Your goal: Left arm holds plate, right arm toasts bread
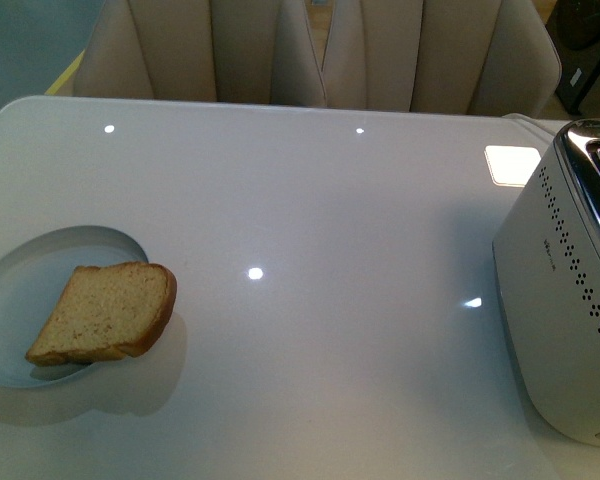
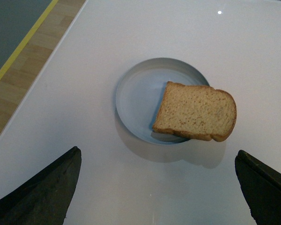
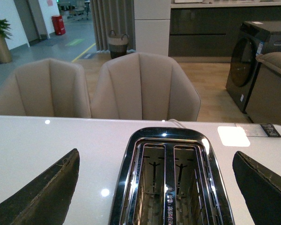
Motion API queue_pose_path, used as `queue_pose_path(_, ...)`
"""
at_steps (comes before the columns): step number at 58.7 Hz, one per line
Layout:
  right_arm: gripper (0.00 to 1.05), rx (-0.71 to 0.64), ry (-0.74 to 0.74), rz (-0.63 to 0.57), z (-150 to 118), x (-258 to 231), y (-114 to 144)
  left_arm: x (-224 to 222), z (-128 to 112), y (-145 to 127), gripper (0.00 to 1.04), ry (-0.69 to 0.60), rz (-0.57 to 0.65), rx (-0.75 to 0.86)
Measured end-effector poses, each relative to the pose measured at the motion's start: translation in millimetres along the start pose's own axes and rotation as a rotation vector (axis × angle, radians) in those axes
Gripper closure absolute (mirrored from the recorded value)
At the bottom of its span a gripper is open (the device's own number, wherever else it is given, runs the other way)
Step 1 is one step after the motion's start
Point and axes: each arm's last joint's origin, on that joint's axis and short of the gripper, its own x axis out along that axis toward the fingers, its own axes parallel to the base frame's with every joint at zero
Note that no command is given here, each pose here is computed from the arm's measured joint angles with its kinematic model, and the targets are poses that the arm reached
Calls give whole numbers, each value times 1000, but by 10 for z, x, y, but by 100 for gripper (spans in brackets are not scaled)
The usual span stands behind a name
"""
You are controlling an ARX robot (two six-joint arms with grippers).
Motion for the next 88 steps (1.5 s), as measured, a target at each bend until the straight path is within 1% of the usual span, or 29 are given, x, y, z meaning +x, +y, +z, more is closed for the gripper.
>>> queue_pose_path(5,9,0,0,0,0,0,0,69,105,-7,7,-16,-31,-19)
queue_pose_path(11,9,0,0,0,0,0,0,260,243,32,7,-23,-51,-29)
queue_pose_path(19,9,0,0,0,0,0,0,737,491,185,7,-19,-87,-44)
queue_pose_path(22,9,0,0,0,0,0,0,962,563,267,7,-14,-70,-39)
queue_pose_path(25,9,0,0,0,0,0,0,1157,580,331,7,-2,-54,-20)
queue_pose_path(33,9,0,0,0,0,0,0,1629,467,475,7,84,-78,-36)
queue_pose_path(41,9,0,0,0,0,0,0,2033,195,608,7,190,-110,-85)
queue_pose_path(49,9,0,0,0,0,0,0,2212,30,681,7,239,-111,-115)
queue_pose_path(53,9,0,0,0,0,0,0,2323,-96,709,7,279,-107,-131)
queue_pose_path(61,9,0,0,0,0,0,0,2474,-276,711,7,333,-102,-143)
queue_pose_path(71,9,0,0,0,0,0,0,2613,-354,687,7,361,-89,-148)
queue_pose_path(88,9,0,0,0,0,0,0,2769,-357,604,7,366,-105,-153)
